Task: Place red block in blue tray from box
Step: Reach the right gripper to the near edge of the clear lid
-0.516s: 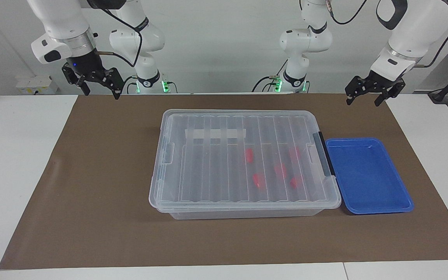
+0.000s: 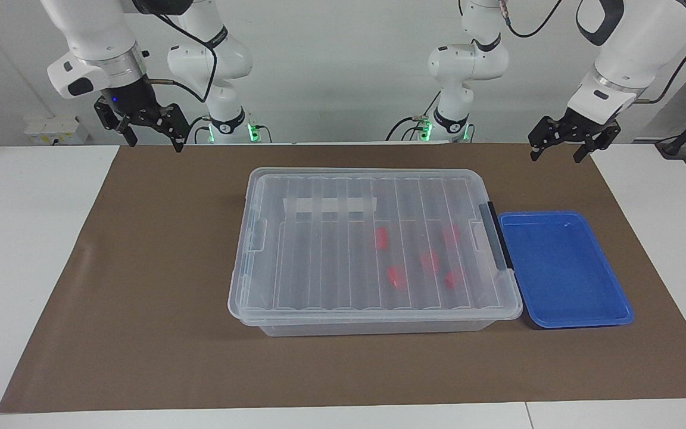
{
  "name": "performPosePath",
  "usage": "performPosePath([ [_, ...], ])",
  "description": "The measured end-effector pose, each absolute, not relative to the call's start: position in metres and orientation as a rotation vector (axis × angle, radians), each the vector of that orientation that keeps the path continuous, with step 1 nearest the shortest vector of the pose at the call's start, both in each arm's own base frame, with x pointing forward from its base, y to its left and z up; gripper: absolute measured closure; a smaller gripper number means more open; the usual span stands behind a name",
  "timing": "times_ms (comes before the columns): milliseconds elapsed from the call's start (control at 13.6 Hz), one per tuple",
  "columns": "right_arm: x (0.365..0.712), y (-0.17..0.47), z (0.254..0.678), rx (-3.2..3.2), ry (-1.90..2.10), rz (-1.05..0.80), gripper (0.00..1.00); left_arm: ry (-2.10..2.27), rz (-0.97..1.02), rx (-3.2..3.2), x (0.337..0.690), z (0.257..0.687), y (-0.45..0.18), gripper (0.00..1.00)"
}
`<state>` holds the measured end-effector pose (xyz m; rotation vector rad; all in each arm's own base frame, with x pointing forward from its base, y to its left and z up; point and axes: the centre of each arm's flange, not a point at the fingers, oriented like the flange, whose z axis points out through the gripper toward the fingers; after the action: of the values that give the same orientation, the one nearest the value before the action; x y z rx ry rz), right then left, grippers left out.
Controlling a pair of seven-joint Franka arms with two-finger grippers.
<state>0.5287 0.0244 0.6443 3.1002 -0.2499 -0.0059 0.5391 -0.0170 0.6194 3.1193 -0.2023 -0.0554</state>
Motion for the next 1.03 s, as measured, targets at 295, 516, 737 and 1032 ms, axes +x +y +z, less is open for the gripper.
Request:
performPosePath([
  [295, 0.555, 0.032, 0.624, 3.110, -0.229, 0.106, 0.01, -0.202, -0.055, 3.119, 0.539, 0.619, -0.017, 0.00],
  [516, 0.584, 0.052, 0.593, 3.117, -0.220, 0.170, 0.02, -0.202, -0.055, 3.119, 0.539, 0.619, -0.017, 0.00],
  [737, 0.611, 0.089, 0.554, 3.128, -0.253, 0.224, 0.03, -0.202, -0.055, 3.119, 0.539, 0.619, -0.017, 0.00],
  [1032, 0.633, 0.122, 0.499, 3.134, -0.219, 0.208, 0.05, -0.202, -0.055, 3.119, 0.539, 0.619, -0.017, 0.00],
])
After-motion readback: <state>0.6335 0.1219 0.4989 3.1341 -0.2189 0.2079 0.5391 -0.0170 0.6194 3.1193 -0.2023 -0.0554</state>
